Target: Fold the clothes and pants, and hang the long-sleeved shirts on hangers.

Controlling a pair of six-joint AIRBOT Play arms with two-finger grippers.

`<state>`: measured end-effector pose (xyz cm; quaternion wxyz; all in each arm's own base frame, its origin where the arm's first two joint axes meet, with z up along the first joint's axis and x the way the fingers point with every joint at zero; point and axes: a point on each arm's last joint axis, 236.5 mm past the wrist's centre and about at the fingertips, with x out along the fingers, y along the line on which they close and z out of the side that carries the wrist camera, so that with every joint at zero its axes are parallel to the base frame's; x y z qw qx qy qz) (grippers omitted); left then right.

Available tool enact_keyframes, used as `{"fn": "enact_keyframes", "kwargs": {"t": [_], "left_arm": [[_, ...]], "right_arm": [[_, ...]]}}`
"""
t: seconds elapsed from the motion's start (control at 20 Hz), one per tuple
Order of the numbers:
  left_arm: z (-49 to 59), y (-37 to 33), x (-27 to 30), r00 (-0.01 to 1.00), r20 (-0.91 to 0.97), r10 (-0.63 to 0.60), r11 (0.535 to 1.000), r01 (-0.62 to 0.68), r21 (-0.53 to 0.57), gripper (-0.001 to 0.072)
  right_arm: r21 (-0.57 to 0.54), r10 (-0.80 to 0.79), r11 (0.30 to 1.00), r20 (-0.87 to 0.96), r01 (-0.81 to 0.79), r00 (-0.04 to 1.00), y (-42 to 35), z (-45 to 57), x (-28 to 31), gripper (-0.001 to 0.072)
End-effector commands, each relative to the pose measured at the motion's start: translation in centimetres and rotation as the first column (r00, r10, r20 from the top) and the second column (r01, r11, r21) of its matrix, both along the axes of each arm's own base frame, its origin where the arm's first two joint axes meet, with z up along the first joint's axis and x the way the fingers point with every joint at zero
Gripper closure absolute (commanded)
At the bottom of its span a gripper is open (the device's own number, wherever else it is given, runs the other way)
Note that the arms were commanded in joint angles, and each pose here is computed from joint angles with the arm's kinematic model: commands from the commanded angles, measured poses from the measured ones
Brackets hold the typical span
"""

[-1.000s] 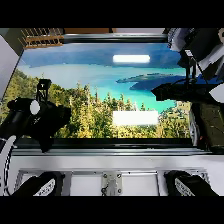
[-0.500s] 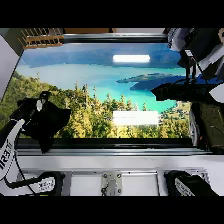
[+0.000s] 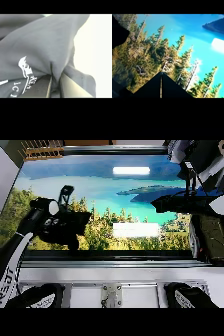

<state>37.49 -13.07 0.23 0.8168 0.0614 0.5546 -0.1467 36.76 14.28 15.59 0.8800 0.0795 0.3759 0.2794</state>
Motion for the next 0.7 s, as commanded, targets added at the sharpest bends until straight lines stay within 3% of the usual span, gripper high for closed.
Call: {"fn": "enact_keyframes", "kwargs": {"t": [0.0,0.15,0.2,0.25,0.3,0.45,0.65], "left_arm": [[6.8,-14.5,-3.1,0.965,0.164,-0.204,0.940,0.240,-0.241,0.0702],[6.9,-21.5,-5.3,0.935,0.177,-0.307,0.898,0.346,-0.271,0.0699],[6.6,-23.0,-5.4,0.930,0.171,-0.325,0.892,0.361,-0.273,0.0493],[6.6,-24.0,-5.0,0.927,0.174,-0.331,0.888,0.368,-0.275,0.0100],[7.0,-24.2,-4.0,0.936,0.168,-0.309,0.894,0.347,-0.285,-0.0013],[8.8,-19.6,0.7,0.969,0.151,-0.196,0.931,0.232,-0.282,-0.0013],[5.9,-5.6,6.0,0.992,0.038,0.120,0.961,-0.106,-0.257,-0.0013]], "right_arm": [[0.072,0.011,0.997,-0.005,-0.011,1.000,1.2,0.9,-0.2,0.0687],[0.094,-0.008,0.996,0.017,0.006,1.000,1.2,1.6,0.3,0.0687],[0.097,-0.024,0.995,0.028,0.021,0.999,0.8,1.8,0.6,0.0688],[0.097,-0.040,0.995,0.031,0.036,0.999,0.3,1.8,0.9,0.0687],[0.097,-0.055,0.994,0.030,0.052,0.998,-0.3,1.8,1.1,0.0687],[0.096,-0.098,0.991,0.023,0.096,0.995,-2.1,1.7,1.6,0.0688],[0.050,-0.143,0.989,0.018,0.142,0.990,-4.4,0.9,2.1,0.0689]]}}
